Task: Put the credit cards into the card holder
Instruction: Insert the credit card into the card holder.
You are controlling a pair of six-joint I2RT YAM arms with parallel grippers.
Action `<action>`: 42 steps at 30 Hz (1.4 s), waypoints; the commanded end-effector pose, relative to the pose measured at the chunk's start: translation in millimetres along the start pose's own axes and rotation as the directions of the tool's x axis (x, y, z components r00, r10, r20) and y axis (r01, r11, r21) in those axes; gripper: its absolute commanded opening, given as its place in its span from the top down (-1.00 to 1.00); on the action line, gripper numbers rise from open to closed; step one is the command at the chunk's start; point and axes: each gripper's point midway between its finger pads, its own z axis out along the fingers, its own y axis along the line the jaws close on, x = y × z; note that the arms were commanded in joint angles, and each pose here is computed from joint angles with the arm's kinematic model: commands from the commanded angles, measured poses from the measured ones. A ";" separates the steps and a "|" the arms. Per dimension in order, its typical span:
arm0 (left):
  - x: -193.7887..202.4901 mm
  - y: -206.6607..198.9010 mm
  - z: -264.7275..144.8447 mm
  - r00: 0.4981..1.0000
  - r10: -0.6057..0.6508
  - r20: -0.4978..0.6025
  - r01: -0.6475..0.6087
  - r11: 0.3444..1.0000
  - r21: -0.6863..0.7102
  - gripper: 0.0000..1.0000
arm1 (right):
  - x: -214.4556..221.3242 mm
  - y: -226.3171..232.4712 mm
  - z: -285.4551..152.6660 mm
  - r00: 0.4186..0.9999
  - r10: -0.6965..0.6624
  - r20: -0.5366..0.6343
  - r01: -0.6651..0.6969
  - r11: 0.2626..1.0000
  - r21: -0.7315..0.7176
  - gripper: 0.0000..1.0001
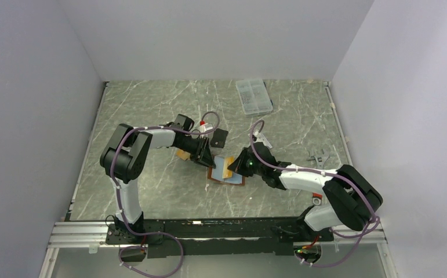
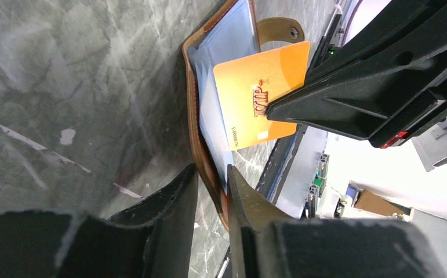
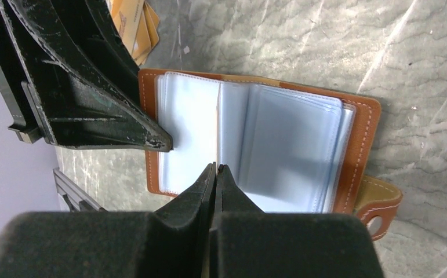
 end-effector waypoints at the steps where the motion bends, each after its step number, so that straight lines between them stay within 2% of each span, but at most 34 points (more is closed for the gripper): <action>1: -9.3 0.3 -1.8 0.999 0.044 0.010 -0.043 0.999 -0.018 0.47 | -4.7 5.4 -0.3 0.999 0.030 0.032 -0.028 0.998 -0.056 1.00; 5: -8.1 1.4 -1.5 0.999 0.045 0.009 -0.044 0.999 -0.029 0.74 | -6.0 -1.2 -3.2 0.996 0.075 0.055 -0.070 0.994 -0.084 1.00; 14: 1.0 5.5 2.9 0.999 0.042 -0.006 -0.042 0.998 -0.053 0.85 | -5.6 -7.3 -3.0 0.981 0.177 0.077 -0.163 0.973 -0.163 1.00; 24: 5.8 11.6 3.8 1.000 0.015 0.000 -0.015 0.997 -0.077 0.81 | -9.2 -5.8 -5.9 0.973 0.209 0.102 -0.186 0.962 -0.200 1.00; 42: 6.3 7.5 2.1 1.000 0.005 0.003 -0.005 0.998 -0.064 0.53 | 1.2 -6.0 12.3 0.984 0.167 0.057 -0.156 0.973 -0.170 1.00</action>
